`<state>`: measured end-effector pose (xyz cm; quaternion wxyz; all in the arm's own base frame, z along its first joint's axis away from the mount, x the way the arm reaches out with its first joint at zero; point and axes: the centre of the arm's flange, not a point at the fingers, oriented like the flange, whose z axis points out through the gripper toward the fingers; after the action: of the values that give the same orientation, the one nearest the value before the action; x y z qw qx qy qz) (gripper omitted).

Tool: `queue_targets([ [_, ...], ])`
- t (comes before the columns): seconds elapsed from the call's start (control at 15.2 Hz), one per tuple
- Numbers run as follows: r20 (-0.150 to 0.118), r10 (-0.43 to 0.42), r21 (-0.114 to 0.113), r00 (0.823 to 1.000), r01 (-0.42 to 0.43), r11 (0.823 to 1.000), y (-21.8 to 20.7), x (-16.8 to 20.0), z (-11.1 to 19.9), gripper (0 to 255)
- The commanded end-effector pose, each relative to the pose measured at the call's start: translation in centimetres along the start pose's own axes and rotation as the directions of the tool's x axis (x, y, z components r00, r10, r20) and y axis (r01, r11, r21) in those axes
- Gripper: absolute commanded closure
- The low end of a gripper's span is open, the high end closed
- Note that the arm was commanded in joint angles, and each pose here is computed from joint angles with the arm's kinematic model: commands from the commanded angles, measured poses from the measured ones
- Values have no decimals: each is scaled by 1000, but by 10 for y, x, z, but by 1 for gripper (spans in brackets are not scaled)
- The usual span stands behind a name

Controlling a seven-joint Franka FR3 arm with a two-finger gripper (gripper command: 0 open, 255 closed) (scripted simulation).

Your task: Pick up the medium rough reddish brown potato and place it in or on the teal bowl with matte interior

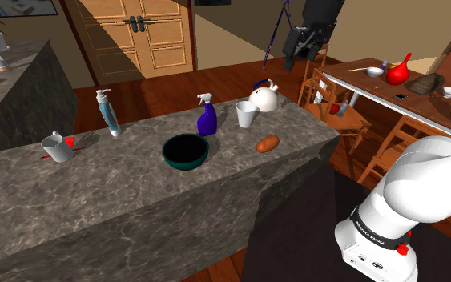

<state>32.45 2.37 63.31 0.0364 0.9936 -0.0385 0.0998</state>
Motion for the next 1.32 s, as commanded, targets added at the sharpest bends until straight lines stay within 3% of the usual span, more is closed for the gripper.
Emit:
queue_targets([
  [0.0,0,0,0,1000,0,1000,0,0,0,0],
  [0.26,-5,-154,25,988,154,988,27,-6,47,0],
  [0.59,-16,-340,55,940,340,939,60,-8,107,0],
  [0.92,-32,-513,82,858,514,854,90,-3,168,0],
  [1.25,-54,-667,105,743,668,736,118,7,230,0],
])
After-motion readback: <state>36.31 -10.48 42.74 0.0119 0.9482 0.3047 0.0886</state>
